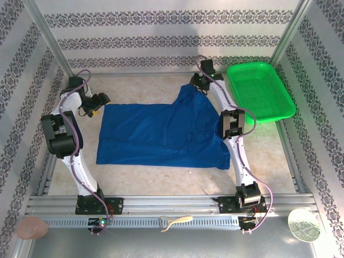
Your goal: Fold the inside-out t-shirt
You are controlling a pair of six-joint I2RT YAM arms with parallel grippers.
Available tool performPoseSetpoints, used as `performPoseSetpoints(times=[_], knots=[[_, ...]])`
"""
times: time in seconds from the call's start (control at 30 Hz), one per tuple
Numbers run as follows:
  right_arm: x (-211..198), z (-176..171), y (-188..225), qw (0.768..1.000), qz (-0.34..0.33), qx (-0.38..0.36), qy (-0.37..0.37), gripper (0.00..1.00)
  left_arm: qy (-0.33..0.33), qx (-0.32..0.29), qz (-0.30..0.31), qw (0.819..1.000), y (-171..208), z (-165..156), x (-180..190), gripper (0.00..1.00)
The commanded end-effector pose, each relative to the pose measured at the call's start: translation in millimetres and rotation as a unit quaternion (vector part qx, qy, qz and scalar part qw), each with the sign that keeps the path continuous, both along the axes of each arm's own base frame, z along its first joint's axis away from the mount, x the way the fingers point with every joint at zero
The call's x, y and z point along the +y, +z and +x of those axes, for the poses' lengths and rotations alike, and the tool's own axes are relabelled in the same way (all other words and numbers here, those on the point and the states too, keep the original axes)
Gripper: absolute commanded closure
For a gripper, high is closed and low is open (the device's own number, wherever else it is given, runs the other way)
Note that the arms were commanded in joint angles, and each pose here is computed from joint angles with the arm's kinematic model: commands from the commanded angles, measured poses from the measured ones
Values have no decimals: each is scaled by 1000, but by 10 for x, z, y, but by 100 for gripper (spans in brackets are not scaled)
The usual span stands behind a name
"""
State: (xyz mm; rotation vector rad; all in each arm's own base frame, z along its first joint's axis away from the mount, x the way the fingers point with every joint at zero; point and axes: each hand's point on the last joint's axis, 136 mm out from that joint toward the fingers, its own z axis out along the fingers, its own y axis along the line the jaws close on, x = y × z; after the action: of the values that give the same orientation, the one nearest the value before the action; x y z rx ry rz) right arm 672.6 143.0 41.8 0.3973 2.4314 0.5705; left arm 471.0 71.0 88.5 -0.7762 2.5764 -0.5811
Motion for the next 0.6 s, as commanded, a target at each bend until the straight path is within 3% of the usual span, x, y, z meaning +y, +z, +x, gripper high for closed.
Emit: performPoseSetpoints(times=[0.0,0.07,0.27,0.57], knots=[[-10,40,-17,1000,28,1,-8,87,1,-9,-10,1000,53,47,-68,20],[-43,46,27,999,32,-1,-9,100,2,-6,-9,1000,22,68,-58,20],[-117,71,455,999,27,-33,0,100,0,13,13,1000,-96,154,42,19],[100,-41,1063,996,0,-82,45,100,-29,24,60,997,-123,323,119,19]])
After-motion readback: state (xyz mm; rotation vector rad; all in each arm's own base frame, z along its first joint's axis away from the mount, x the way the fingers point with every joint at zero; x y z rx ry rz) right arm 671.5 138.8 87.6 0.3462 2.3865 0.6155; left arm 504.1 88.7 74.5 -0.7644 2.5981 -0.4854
